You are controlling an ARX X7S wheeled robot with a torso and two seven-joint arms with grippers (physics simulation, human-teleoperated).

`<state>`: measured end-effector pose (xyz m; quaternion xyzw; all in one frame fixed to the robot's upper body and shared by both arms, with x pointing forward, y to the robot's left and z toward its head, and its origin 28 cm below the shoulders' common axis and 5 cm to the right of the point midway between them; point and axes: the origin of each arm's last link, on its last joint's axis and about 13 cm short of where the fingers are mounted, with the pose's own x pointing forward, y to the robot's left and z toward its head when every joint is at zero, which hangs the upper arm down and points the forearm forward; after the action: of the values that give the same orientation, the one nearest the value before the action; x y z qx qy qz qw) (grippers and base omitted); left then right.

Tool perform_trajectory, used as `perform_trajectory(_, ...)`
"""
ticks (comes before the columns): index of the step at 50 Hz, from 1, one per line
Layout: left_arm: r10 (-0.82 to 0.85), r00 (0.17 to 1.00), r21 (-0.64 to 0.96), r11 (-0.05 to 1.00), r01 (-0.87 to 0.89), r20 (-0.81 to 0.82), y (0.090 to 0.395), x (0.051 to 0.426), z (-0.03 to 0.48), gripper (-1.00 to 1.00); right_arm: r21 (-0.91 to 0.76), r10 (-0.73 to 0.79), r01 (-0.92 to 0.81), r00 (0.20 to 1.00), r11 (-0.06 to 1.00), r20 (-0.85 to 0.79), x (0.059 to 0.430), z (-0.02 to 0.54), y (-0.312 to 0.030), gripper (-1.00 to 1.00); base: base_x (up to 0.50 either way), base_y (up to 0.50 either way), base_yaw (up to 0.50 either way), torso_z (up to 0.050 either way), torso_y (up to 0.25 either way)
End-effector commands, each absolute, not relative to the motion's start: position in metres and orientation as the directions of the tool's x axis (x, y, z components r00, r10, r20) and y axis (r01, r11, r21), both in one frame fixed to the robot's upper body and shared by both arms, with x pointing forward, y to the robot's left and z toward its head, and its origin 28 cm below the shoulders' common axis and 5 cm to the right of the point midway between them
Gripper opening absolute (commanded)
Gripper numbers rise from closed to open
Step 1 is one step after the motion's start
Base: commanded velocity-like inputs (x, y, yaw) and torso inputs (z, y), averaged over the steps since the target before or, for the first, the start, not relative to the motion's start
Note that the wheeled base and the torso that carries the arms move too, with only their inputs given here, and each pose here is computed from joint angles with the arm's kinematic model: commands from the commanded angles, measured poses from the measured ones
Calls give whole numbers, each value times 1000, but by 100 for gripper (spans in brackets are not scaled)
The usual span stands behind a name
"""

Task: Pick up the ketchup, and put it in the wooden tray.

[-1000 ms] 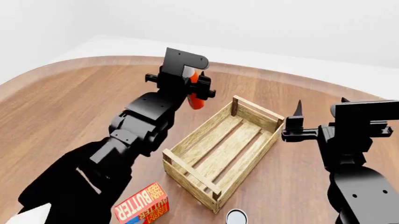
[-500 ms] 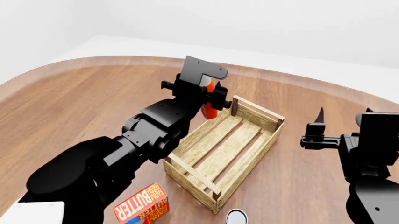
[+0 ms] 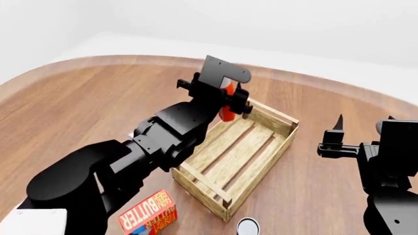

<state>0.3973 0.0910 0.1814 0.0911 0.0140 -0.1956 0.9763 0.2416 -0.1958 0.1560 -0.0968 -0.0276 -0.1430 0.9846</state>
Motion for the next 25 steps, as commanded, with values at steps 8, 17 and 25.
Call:
perform_trajectory(8, -379, 926, 203, 906, 372, -9, 87, 398, 194, -100, -180, -287, 297, 954, 938, 84, 242, 156, -195, 100, 0, 0, 0, 0, -101)
perform_trajectory(17, -380, 925, 197, 906, 374, -8, 87, 399, 198, -100, -179, -294, 305, 952, 935, 86, 242, 156, -195, 100, -1, 0, 0, 2, -127)
perform_trajectory(25, -387, 922, 190, 905, 380, 0, 85, 398, 203, -100, -179, -297, 309, 951, 934, 90, 242, 156, -195, 100, 0, 0, 0, 3, -126)
